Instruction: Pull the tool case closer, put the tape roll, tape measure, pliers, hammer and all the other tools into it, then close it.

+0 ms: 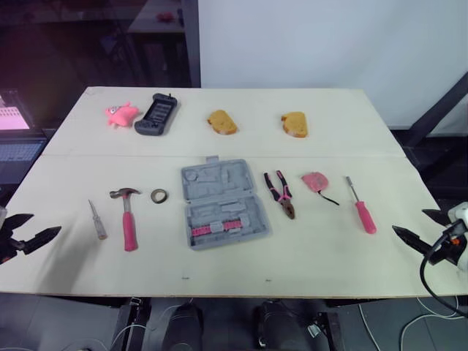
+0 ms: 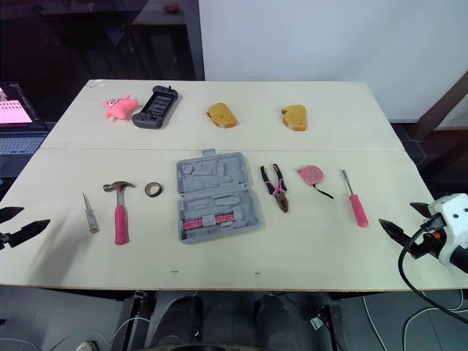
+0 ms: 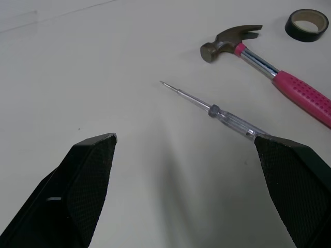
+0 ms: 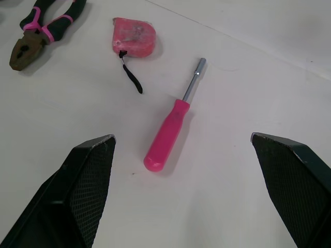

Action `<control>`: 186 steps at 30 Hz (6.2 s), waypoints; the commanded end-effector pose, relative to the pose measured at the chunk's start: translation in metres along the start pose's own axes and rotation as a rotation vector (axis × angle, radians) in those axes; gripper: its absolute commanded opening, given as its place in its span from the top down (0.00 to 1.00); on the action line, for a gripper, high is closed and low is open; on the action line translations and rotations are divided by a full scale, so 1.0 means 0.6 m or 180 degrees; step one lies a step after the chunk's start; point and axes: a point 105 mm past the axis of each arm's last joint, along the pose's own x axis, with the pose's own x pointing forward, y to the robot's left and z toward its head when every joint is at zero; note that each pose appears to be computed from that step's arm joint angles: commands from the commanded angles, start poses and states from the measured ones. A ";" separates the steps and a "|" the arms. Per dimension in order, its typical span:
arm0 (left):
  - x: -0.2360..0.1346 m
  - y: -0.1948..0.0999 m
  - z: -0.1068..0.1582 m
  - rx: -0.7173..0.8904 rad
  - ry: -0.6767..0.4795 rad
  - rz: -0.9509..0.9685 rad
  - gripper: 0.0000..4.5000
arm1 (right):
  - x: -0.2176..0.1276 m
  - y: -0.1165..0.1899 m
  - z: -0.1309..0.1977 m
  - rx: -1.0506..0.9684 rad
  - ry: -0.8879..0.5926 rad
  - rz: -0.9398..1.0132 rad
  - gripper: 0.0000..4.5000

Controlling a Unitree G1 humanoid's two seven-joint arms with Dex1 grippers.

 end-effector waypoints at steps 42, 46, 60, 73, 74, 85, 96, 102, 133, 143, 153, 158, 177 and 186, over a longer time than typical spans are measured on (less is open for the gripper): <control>0.295 -0.355 0.059 0.0347 0.0012 -0.1110 1.00 | 0.379 0.349 0.138 -0.1066 0.0215 0.1486 1.00; 0.294 -0.364 0.054 0.0448 0.0047 -0.1233 1.00 | 0.382 0.372 0.140 -0.1153 0.0206 0.1667 1.00; 0.244 -0.396 0.021 0.0602 0.0227 -0.1921 1.00 | 0.300 0.411 0.097 -0.1454 0.0423 0.2328 1.00; 0.194 -0.418 -0.011 0.0595 0.0426 -0.2150 1.00 | 0.221 0.441 0.057 -0.1219 0.0638 0.2354 1.00; 0.190 -0.422 -0.015 0.0596 0.0452 -0.2188 1.00 | 0.219 0.441 0.056 -0.1201 0.0646 0.2341 1.00; 0.164 -0.433 -0.045 0.0559 0.0605 -0.2220 1.00 | 0.185 0.452 0.038 -0.1015 0.0801 0.2342 1.00; 0.137 -0.437 -0.062 0.0532 0.0703 -0.2253 1.00 | 0.170 0.458 0.034 -0.0966 0.0885 0.2435 1.00; 0.138 -0.431 -0.063 0.0505 0.0709 -0.2188 1.00 | 0.171 0.456 0.033 -0.0960 0.0901 0.2409 1.00; 0.010 -0.136 0.019 0.0493 0.0316 -0.1101 1.00 | 0.036 0.120 0.062 -0.0394 -0.0105 0.1081 1.00; -0.061 0.015 0.000 0.0213 0.0371 0.0026 0.35 | -0.041 0.034 0.001 -0.0178 0.0047 0.0799 0.14; -0.109 0.055 -0.014 0.0142 0.0412 0.0320 0.01 | -0.066 0.025 -0.004 -0.0147 0.0140 0.0727 0.00; -0.103 0.052 -0.014 0.0177 0.0417 0.0279 0.01 | -0.062 0.026 -0.004 -0.0126 0.0145 0.0730 0.00; 0.160 -0.166 0.094 0.0210 -0.0624 -0.1026 0.01 | 0.083 0.289 0.199 -0.0520 -0.0810 0.2090 0.00; 0.218 -0.206 0.152 0.1014 0.0003 -0.2171 0.01 | 0.138 0.379 0.232 -0.0874 -0.0947 0.2559 0.00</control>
